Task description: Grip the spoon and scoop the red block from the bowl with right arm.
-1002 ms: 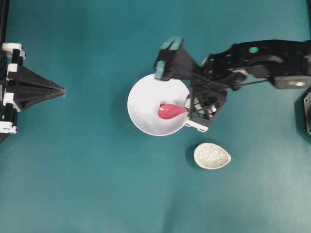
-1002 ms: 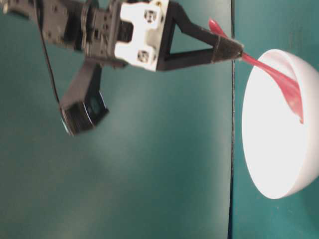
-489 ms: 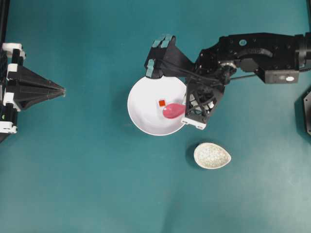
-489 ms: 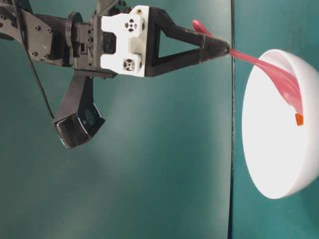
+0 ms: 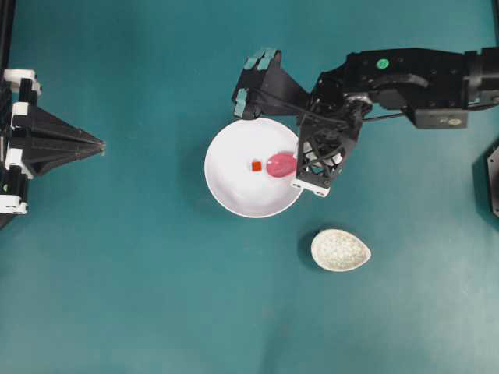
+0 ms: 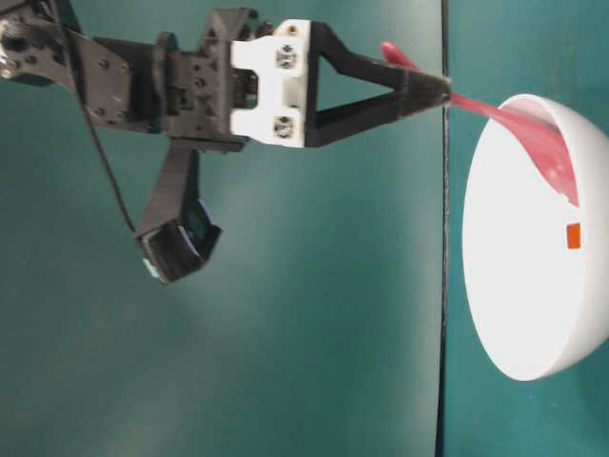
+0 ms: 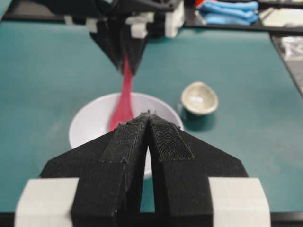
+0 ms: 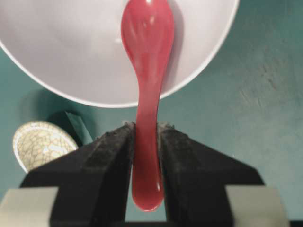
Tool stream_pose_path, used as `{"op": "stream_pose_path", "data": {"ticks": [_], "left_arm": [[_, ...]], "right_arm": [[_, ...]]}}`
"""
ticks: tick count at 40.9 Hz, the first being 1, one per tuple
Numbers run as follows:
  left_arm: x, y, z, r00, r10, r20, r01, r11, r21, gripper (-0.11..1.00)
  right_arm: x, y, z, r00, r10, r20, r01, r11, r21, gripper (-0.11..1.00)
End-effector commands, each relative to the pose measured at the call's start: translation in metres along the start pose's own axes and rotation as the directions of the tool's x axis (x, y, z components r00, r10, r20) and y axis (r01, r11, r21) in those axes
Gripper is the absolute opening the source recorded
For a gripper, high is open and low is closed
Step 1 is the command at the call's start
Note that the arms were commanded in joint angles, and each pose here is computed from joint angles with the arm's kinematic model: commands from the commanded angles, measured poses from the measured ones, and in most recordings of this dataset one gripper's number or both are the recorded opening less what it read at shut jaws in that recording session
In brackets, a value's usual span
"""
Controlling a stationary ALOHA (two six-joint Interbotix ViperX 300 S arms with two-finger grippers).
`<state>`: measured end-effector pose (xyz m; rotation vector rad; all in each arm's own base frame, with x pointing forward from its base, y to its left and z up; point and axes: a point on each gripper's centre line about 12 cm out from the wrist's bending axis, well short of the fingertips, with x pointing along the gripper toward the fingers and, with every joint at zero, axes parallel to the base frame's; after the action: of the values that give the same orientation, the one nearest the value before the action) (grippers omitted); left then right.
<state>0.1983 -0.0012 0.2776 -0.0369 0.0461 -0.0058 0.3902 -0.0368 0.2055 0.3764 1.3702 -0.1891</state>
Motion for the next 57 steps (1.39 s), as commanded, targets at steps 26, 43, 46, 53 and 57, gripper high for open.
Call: {"op": "stream_pose_path", "data": {"ticks": [26,43,46,53,57], "left_arm": [[0.003,-0.001,0.008,1.0,-0.003,0.02,0.003,1.0,0.006,0.0],[0.003,-0.001,0.008,1.0,-0.003,0.02,0.003,1.0,0.008,0.0],[0.003,-0.001,0.008,1.0,-0.003,0.02,0.003,1.0,0.008,0.0],[0.003,-0.001,0.008,1.0,-0.003,0.02,0.003,1.0,0.008,0.0],[0.003,-0.001,0.008,1.0,-0.003,0.018,0.003,1.0,0.008,0.0]], "right_arm": [[0.001,0.024,0.013,0.992,0.07,0.105,-0.068,0.997,-0.022,0.22],[0.0,0.028,0.019,0.984,0.085,0.156,-0.081,0.996,-0.027,0.22],[0.0,0.029,0.02,0.982,0.087,0.167,-0.083,0.996,-0.028,0.22],[-0.001,0.029,0.023,0.978,0.091,0.189,-0.088,0.996,-0.027,0.22],[-0.001,0.03,0.024,0.975,0.095,0.202,-0.092,0.995,-0.027,0.22]]}}
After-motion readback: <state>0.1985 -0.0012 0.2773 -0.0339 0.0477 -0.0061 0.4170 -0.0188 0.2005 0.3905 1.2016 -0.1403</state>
